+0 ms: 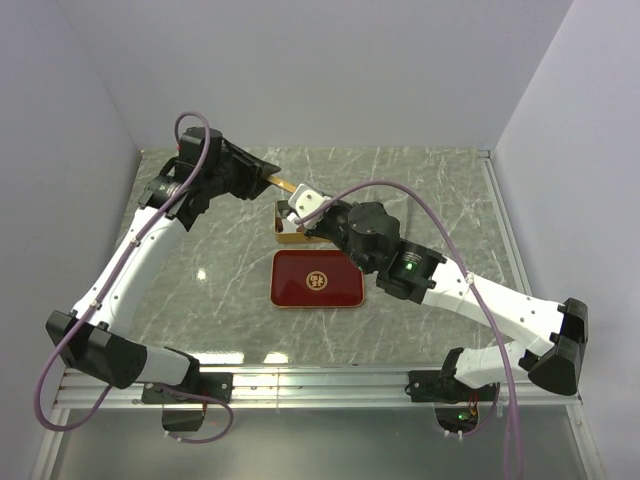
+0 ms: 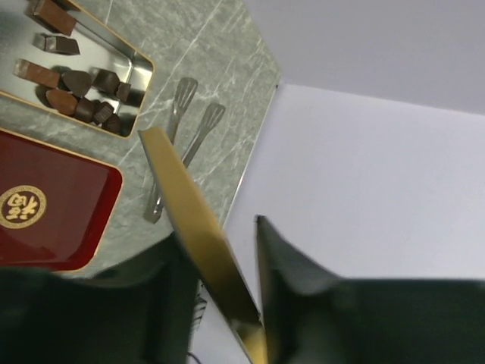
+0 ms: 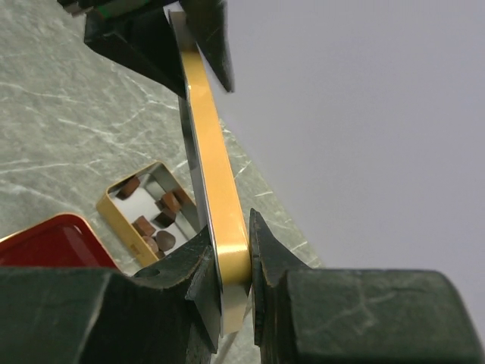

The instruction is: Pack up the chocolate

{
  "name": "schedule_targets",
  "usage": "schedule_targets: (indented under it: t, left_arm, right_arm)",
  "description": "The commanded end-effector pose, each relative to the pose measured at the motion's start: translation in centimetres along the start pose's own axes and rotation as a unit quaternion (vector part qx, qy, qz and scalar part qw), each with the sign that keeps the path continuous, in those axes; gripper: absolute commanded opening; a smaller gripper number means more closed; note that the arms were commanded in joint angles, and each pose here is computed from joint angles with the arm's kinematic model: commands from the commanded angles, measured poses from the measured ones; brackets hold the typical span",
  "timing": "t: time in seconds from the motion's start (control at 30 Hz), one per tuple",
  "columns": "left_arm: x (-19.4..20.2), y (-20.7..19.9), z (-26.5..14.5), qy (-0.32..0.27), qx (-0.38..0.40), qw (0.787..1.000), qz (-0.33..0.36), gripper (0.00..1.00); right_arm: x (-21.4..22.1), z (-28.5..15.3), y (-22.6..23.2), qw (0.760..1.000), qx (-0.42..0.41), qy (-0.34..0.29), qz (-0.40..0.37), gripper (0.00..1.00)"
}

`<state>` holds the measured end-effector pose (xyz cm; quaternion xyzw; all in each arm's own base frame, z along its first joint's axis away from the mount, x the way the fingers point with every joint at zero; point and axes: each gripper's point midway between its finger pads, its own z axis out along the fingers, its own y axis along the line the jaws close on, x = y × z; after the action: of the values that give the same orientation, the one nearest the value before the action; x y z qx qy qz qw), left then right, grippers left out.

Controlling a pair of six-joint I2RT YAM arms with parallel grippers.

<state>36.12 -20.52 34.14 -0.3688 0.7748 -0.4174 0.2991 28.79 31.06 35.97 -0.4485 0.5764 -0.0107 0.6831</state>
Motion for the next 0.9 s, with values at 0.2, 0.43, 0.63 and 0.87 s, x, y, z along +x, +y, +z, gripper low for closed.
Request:
schedule_targets:
  t: [0.2,0.43,0.63,0.87]
  left_arm:
    - [1.4,-0.6,-0.1,0.029,0.027,0.999,0.005,0.16]
    - [2.2,-0.8,-0.4,0.049,0.051,0.997,-0.033,0.01]
    - [1.8,-1.4,-0.3,0.038,0.082,0.994,-0.064,0.00]
    - [-1.6,-2.8,-0.1,-0.025,0.119,0.990,-0.075,0.00]
  right_arm:
    - [-2.0,0.5,-2.2,0.997,0.073,-0.032,-0.005,0.18]
    - [-0.1,0.9,-2.2,0.994,0.111,-0.010,-0.004,0.39]
    - [1.0,0.3,-2.0,0.993,0.118,-0.001,0.018,0.61]
    - [2.0,-2.9,-1.9,0.993,0.097,-0.009,0.070,0.63]
